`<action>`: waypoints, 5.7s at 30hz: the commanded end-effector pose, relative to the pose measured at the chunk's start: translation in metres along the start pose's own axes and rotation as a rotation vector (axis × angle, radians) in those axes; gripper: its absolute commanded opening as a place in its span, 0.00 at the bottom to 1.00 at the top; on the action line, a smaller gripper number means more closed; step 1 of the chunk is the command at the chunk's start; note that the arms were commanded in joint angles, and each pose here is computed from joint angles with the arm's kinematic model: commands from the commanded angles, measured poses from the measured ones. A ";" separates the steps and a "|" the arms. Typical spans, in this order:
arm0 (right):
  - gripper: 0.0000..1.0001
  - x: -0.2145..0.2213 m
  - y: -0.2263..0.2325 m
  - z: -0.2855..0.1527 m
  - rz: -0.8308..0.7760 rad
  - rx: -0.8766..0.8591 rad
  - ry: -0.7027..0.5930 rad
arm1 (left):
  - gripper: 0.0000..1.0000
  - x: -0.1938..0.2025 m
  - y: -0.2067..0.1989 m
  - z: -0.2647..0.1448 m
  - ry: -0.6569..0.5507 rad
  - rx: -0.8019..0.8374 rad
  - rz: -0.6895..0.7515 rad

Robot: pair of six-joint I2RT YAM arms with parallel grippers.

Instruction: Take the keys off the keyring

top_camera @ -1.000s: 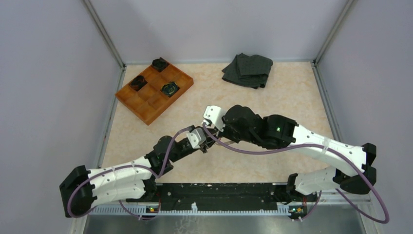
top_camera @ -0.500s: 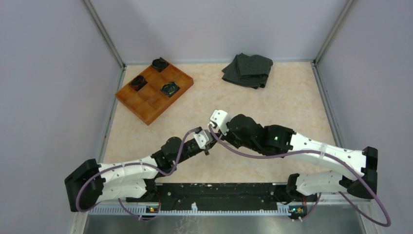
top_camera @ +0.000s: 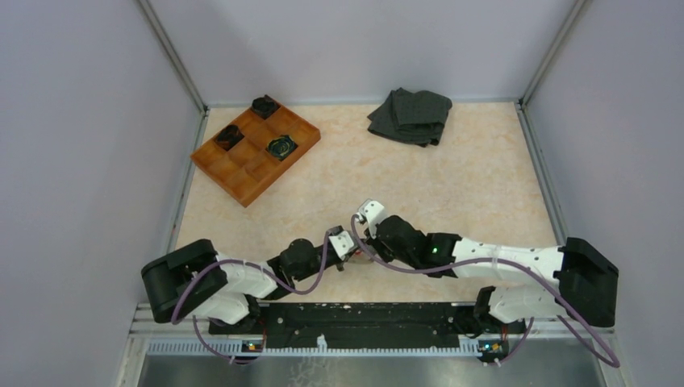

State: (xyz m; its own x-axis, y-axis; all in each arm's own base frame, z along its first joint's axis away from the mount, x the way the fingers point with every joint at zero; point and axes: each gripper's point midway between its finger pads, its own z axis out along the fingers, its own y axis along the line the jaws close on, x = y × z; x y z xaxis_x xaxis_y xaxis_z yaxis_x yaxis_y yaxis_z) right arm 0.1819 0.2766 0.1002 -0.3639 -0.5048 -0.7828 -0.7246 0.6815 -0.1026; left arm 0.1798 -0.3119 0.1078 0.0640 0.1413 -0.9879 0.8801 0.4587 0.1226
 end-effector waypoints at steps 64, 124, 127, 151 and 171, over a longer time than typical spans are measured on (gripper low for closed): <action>0.00 -0.058 0.024 -0.027 -0.386 0.007 -0.168 | 0.25 -0.048 -0.005 -0.016 -0.216 0.037 0.020; 0.00 -0.059 0.024 -0.037 -0.153 -0.038 -0.239 | 0.19 -0.052 -0.011 -0.013 -0.259 0.061 -0.027; 0.00 -0.059 0.025 -0.037 -0.154 -0.042 -0.239 | 0.17 -0.052 -0.011 -0.012 -0.257 0.063 -0.024; 0.00 -0.025 -0.017 -0.039 -0.144 0.075 -0.107 | 0.00 -0.047 -0.012 -0.012 -0.220 0.077 0.047; 0.00 -0.020 -0.009 -0.025 -0.094 0.057 -0.010 | 0.00 -0.047 -0.021 -0.013 -0.200 0.077 0.269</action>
State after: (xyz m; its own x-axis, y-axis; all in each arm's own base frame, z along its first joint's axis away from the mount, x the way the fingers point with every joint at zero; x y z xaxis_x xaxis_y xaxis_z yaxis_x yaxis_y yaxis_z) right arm 0.1681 0.2664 0.1147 -0.2453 -0.6092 -0.7541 -0.7665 0.5981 -0.2340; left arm 0.1539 -0.3133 0.1317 0.2550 0.0810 -0.9635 0.8964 0.3538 0.2670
